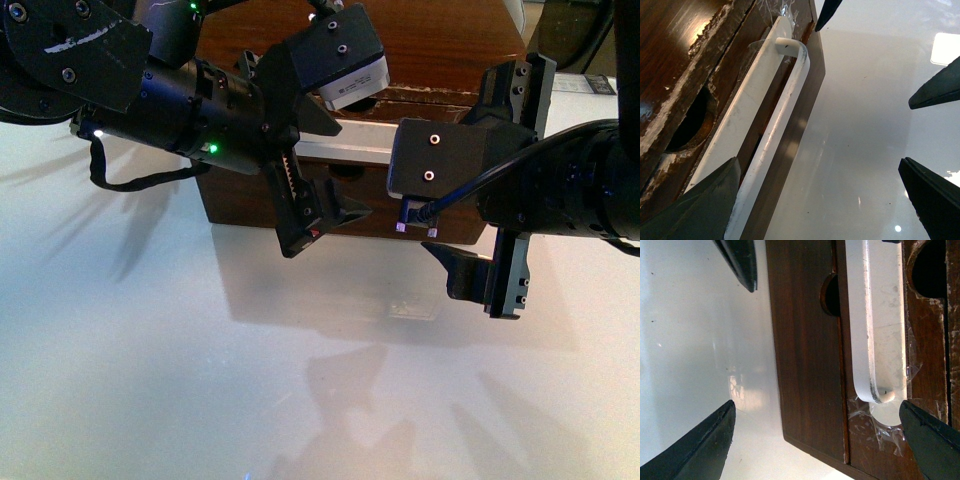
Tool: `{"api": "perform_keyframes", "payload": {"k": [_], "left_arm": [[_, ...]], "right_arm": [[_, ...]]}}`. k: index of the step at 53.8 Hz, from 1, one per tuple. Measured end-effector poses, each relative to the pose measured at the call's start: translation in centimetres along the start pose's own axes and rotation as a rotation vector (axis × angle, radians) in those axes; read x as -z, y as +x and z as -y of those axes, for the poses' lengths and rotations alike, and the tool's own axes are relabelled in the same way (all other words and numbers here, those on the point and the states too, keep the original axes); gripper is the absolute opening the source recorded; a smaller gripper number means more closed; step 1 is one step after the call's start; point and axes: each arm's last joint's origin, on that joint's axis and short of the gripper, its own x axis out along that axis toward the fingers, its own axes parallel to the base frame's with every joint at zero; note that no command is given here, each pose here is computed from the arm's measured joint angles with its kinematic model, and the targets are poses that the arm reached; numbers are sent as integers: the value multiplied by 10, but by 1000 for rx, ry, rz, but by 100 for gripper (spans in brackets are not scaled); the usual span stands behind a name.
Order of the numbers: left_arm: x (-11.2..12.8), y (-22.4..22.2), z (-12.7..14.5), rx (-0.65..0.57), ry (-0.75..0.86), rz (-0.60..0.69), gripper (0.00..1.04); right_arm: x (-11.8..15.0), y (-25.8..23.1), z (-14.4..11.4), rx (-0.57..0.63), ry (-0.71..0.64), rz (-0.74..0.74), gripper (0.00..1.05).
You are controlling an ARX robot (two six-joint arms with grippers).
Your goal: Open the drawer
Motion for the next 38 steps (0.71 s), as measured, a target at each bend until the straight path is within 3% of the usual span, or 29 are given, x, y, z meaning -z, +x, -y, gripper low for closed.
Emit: {"api": "perform_keyframes", "payload": {"k": [38], "left_arm": [[8,14,-17,40,37,-80,96]], "right_arm": [[0,13,2,-15,1,12,96]]}}
